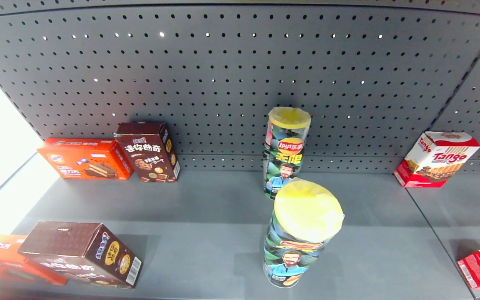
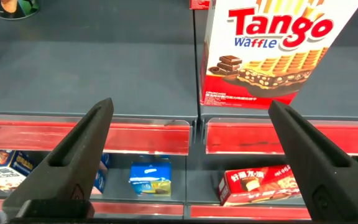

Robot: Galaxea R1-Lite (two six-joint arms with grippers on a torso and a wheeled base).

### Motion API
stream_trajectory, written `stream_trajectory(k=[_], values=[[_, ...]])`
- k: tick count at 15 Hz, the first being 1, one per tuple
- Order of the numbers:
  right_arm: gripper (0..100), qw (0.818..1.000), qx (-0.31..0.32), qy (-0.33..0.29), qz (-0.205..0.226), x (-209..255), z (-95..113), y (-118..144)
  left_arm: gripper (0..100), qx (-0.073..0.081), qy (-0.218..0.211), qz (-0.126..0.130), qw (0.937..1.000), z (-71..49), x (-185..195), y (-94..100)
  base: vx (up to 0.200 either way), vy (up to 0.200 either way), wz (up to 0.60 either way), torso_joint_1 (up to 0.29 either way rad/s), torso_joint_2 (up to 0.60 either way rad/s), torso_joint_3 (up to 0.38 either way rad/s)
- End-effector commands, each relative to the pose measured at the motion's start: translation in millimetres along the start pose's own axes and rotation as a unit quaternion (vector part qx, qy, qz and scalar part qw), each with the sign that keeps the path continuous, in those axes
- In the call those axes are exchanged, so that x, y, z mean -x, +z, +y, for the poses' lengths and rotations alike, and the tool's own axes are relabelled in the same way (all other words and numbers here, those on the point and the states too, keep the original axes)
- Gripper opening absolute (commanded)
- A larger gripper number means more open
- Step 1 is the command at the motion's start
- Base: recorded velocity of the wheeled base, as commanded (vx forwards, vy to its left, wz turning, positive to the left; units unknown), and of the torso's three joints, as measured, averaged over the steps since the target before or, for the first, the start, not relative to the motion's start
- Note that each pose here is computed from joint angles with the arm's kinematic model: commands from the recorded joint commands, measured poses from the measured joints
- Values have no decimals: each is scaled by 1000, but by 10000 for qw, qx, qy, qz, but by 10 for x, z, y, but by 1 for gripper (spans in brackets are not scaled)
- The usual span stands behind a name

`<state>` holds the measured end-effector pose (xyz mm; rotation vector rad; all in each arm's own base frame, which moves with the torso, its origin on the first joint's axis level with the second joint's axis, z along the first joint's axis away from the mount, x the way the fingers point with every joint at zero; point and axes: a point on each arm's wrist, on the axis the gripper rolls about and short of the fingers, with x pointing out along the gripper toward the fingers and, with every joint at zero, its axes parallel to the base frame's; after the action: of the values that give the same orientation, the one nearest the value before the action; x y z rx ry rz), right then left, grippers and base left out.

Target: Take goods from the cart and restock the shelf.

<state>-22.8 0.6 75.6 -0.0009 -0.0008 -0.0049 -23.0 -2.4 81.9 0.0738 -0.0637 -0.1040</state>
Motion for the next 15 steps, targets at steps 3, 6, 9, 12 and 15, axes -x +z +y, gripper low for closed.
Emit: stream_trajectory(k=[3,6,9,12,15], values=[[100,10000,3,1,-3,0,0,0,100,-146,-5,-7,9999,-1,1,-2,0,0,0,0,0,0],[100,10000,3,1,-3,0,0,0,100,-154,132,5,9998,6,1,-2,0,0,0,0,0,0],[100,10000,3,1,-3,0,0,0,100,-325,183,251,9990,5,3,-51,0,0,0,0,0,0],[100,10000,3,1,-3,0,0,0,100,-242,275,358,9987,8,4,-72,0,0,0,0,0,0],[100,10000,3,1,-3,0,0,0,100,69,363,347,9987,12,4,-70,0,0,0,0,0,0]])
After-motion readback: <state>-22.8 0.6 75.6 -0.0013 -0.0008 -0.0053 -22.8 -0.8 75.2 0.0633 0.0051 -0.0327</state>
